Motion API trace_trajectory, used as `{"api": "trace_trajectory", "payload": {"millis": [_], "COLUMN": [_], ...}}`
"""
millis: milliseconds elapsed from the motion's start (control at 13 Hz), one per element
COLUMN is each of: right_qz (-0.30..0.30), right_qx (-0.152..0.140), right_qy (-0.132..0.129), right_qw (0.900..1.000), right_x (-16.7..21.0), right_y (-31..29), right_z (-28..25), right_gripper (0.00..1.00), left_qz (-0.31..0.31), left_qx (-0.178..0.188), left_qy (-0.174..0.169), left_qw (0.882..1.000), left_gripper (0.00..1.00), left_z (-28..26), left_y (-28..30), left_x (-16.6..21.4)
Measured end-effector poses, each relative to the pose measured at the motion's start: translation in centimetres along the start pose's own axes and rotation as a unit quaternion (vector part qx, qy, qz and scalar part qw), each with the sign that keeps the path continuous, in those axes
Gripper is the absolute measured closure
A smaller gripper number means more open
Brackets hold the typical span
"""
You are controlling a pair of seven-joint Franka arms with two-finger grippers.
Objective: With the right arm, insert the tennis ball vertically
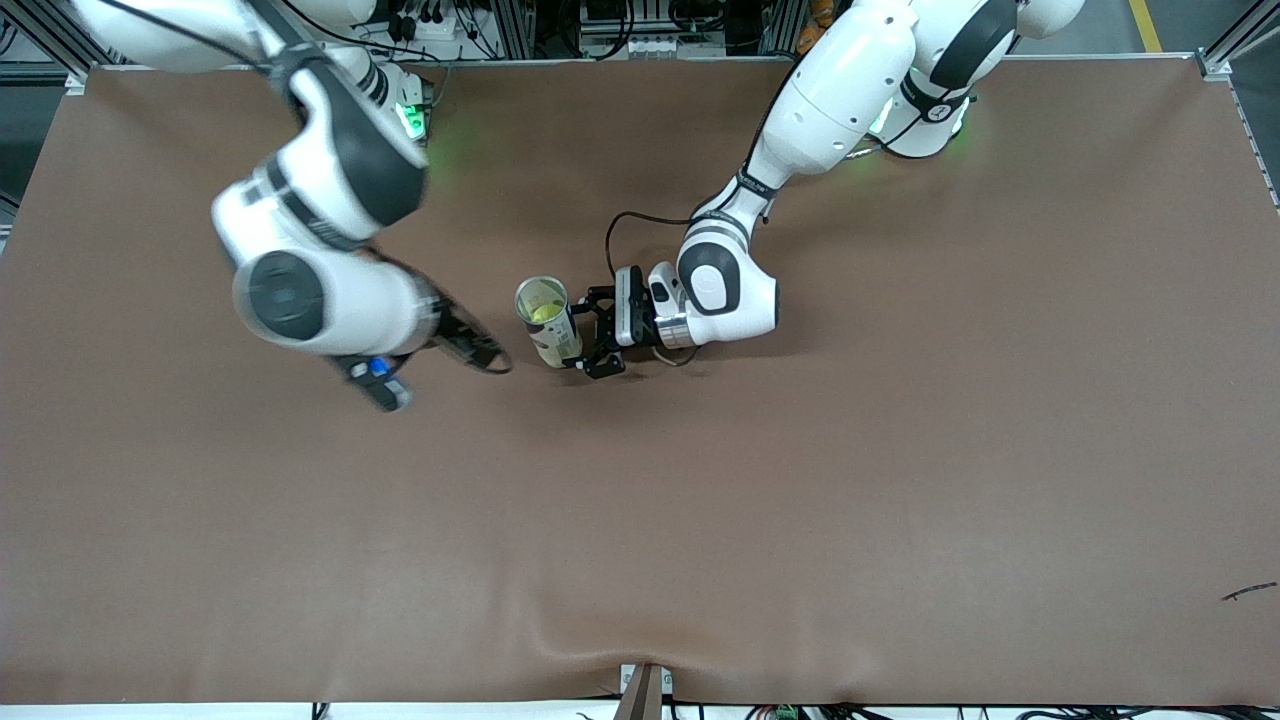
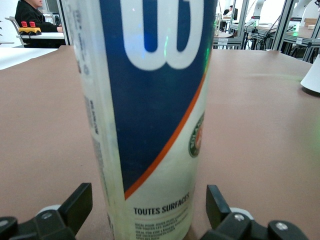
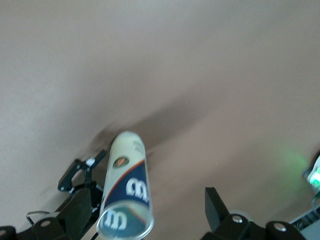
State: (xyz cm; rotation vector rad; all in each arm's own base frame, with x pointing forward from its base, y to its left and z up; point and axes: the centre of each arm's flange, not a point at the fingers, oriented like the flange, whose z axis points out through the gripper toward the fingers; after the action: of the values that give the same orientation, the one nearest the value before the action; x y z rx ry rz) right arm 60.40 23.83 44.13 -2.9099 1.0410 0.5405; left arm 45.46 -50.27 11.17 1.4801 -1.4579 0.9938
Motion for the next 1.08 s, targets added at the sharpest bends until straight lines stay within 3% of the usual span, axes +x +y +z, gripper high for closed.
{"api": "trace_trajectory", "payload": {"millis": [462,769,1077], "right_qz": [-0.118,-0.186,-0.239], "right_qx": [0.013,-0.021,-0.033], "right_qy": [0.018,0.069,0.095], "right_qw": [0.993,0.98,0.966], "right_x": [6.5,10.5,11.5], "right_y": [6.3,10.8,14.7], "right_z": [-3.9,-6.2,-9.3], "right_gripper": [0.0,0.0,0.0], "left_qz": [-0.009,-0.006,0.001], "left_qx": [0.009,0.007,-0.035], "left_qy": [-0.011,-0.03,-0.048], "left_qw": [1.0,1.0,0.998], "left_gripper": [0.0,0.0,0.0], "left_z": [-3.7,-8.1,-13.2], "left_y": [0.3,1.3,-1.5], "left_x": [0.7,1.5,0.4]}}
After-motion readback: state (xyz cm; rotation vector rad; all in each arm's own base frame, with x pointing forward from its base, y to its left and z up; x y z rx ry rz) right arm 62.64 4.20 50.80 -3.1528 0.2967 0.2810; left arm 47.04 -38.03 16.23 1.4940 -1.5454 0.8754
